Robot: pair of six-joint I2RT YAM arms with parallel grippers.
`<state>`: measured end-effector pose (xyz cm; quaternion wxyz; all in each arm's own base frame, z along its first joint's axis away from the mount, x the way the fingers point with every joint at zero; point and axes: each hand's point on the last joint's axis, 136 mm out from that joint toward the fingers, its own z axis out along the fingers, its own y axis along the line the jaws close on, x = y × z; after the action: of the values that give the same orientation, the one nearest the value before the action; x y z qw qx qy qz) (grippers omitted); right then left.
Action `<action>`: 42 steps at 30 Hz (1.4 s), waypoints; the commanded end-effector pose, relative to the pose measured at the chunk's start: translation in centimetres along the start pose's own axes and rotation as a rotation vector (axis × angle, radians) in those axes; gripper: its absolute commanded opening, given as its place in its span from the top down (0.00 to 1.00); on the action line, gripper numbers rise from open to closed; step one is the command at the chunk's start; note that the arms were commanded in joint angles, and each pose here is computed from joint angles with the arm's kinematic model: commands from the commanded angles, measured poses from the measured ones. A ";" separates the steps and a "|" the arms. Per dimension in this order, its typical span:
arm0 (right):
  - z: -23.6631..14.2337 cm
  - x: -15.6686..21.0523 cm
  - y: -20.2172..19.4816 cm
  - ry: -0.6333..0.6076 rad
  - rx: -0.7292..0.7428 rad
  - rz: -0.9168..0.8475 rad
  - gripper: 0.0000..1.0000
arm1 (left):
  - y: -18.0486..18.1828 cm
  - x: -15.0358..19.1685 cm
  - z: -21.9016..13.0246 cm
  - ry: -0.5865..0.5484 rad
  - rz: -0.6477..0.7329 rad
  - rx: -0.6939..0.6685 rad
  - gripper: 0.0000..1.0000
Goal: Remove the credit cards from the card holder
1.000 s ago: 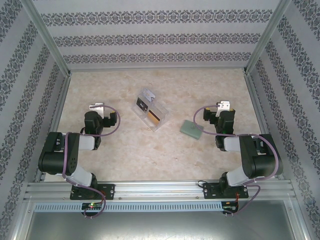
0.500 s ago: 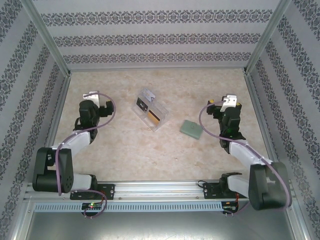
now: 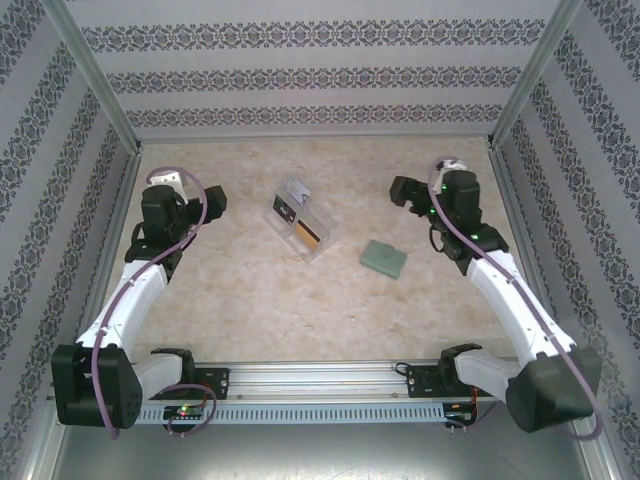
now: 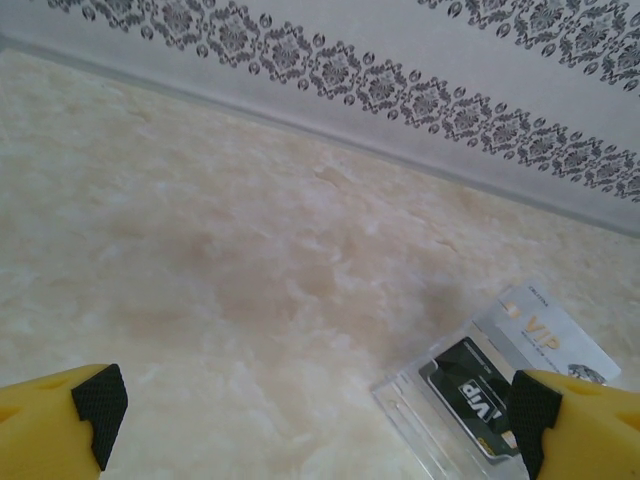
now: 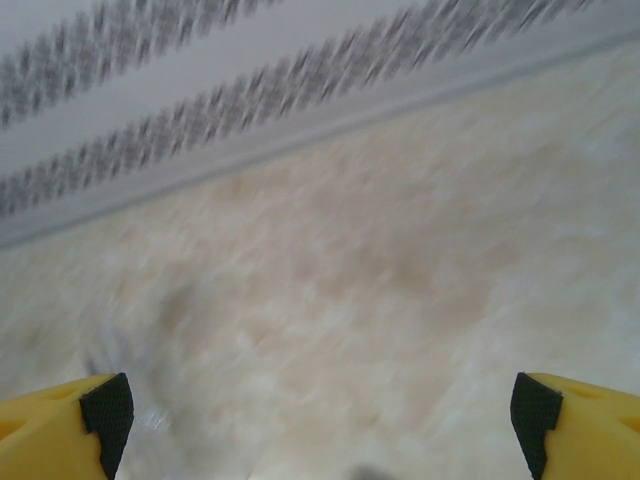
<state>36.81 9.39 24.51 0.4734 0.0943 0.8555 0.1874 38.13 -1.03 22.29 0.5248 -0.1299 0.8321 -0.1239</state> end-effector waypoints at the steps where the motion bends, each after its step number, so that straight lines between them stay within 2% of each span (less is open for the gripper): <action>1: 1.0 5.7 2.3 0.221 0.001 -0.010 0.02 | -0.3 1.4 -0.7 0.094 -0.049 0.004 0.01; 6: 2.9 11.9 5.9 0.408 0.004 -0.116 0.02 | 0.2 1.5 -0.7 0.107 -0.041 -0.025 0.01; 9: 3.9 15.3 8.0 0.474 0.005 -0.192 0.06 | 0.3 1.4 -0.9 0.091 -0.026 -0.032 0.01; 15: 6.3 20.5 10.5 0.550 0.053 -0.281 0.13 | 1.2 1.3 -1.0 0.073 -0.019 -0.078 0.01; 19: 8.3 22.9 10.8 0.569 0.115 -0.297 0.18 | 1.3 1.4 -1.0 0.079 -0.016 -0.082 0.01; 28: 11.3 24.8 11.0 0.588 0.161 -0.304 0.34 | 1.0 1.3 -0.9 0.072 -0.015 -0.066 0.01; 35: 12.2 26.1 11.9 0.643 0.119 -0.323 0.37 | 1.3 0.9 -1.5 0.035 -0.015 -0.079 0.01; 42: 13.6 25.8 10.8 0.642 0.150 -0.321 0.49 | 1.0 0.5 -1.9 0.004 -0.021 -0.060 0.01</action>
<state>33.50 31.42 2.64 0.1985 -0.0674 0.9749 0.0755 36.33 -0.17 21.93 0.5041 -0.1537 0.8435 -0.1036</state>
